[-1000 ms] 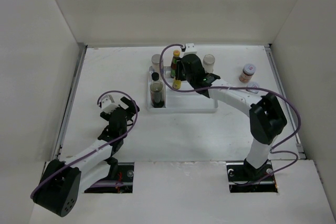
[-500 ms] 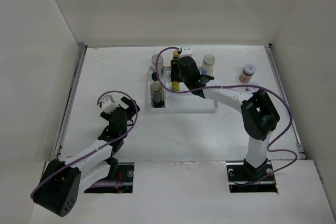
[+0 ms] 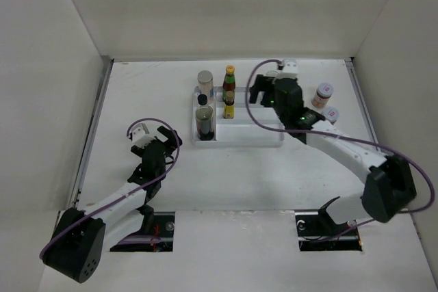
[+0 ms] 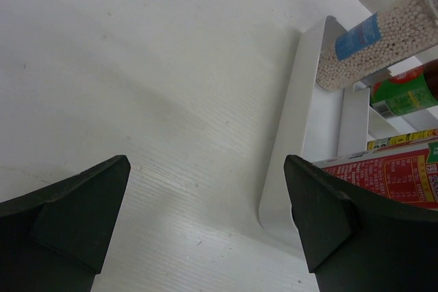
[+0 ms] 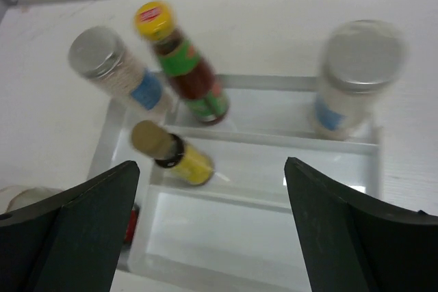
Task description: Organize the condiment bottles
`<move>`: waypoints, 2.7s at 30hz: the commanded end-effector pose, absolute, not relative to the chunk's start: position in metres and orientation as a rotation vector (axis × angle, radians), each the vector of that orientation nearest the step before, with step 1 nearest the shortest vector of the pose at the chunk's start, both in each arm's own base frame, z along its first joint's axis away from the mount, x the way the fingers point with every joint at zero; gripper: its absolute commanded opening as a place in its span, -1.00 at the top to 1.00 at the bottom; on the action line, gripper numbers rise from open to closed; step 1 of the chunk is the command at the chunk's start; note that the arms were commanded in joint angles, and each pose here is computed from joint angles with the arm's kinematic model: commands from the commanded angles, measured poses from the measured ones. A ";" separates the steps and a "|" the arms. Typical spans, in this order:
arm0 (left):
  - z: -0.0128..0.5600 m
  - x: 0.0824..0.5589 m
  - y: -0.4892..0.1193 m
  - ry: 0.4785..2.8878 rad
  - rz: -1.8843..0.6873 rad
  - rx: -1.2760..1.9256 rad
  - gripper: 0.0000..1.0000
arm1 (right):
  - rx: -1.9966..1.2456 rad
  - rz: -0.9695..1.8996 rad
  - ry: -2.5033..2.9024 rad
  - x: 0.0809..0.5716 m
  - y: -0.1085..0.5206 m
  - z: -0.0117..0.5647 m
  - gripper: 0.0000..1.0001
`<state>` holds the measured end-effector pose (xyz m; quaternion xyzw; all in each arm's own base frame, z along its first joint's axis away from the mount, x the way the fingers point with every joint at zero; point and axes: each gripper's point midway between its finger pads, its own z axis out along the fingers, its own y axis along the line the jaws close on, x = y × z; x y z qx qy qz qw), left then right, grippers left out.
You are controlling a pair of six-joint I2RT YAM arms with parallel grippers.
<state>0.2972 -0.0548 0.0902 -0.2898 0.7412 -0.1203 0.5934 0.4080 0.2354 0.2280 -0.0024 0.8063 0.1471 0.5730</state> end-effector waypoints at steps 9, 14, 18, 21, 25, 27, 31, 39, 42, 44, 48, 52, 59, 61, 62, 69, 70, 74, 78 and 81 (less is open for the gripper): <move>0.101 0.299 -0.059 1.670 -0.333 -0.677 -1.00 | 0.753 -0.253 1.810 0.363 -0.046 0.171 -1.00; 0.100 0.299 -0.061 1.677 -0.336 -0.675 -1.00 | 0.786 -0.303 1.876 0.369 -0.074 0.137 -1.00; 0.098 0.300 -0.061 1.682 -0.334 -0.676 -1.00 | 0.772 -0.220 1.885 0.380 -0.073 0.131 -1.00; 0.099 0.300 -0.062 1.679 -0.346 -0.674 -1.00 | 0.762 -0.153 1.871 0.390 -0.068 0.133 -1.00; 0.097 0.301 -0.062 1.687 -0.342 -0.676 -1.00 | 0.767 -0.140 1.881 0.402 -0.069 0.129 -1.00; 0.099 0.300 -0.061 1.675 -0.353 -0.677 -1.00 | 0.764 -0.139 1.891 0.405 -0.069 0.127 -1.00; 0.097 0.301 -0.061 1.685 -0.346 -0.679 -1.00 | 0.786 -0.156 1.917 0.408 -0.075 0.112 -0.92; 0.097 0.301 -0.063 1.687 -0.356 -0.676 -1.00 | 0.782 -0.208 1.857 0.419 -0.081 0.118 -0.19; 0.097 0.301 -0.062 1.682 -0.356 -0.680 -1.00 | 0.752 -0.214 1.829 0.415 -0.073 0.125 -0.01; 0.095 0.301 -0.063 1.692 -0.354 -0.677 -1.00 | 0.728 -0.203 1.814 0.413 -0.065 0.132 0.01; 0.095 0.301 -0.064 1.690 -0.362 -0.676 -1.00 | 0.657 -0.171 1.797 0.407 -0.041 0.151 0.02; 0.096 0.301 -0.064 1.691 -0.363 -0.675 -1.00 | 0.570 -0.096 1.785 0.405 -0.004 0.170 0.01; 0.096 0.301 -0.063 1.687 -0.363 -0.678 -1.00 | 0.353 0.087 1.782 0.404 0.094 0.209 0.00; 0.096 0.301 -0.062 1.682 -0.362 -0.680 -1.00 | 0.276 0.167 1.792 0.400 0.136 0.214 0.00; 0.096 0.301 -0.063 1.685 -0.362 -0.679 -1.00 | 0.239 0.206 1.796 0.398 0.157 0.215 -0.01; 0.095 0.301 -0.062 1.686 -0.362 -0.683 -1.00 | 0.057 0.391 1.828 0.394 0.270 0.212 -0.02; 0.095 0.301 -0.062 1.689 -0.360 -0.683 -1.00 | 0.043 0.403 1.835 0.395 0.281 0.208 -0.02; 0.097 0.300 -0.062 1.680 -0.368 -0.682 -1.00 | -0.008 0.423 1.865 0.395 0.312 0.191 -0.03; 0.098 0.300 -0.063 1.678 -0.372 -0.680 -1.00 | -0.042 0.431 1.888 0.391 0.330 0.177 -0.04; 0.095 0.301 -0.064 1.688 -0.367 -0.679 -1.00 | -0.061 0.431 1.914 0.384 0.336 0.164 -0.07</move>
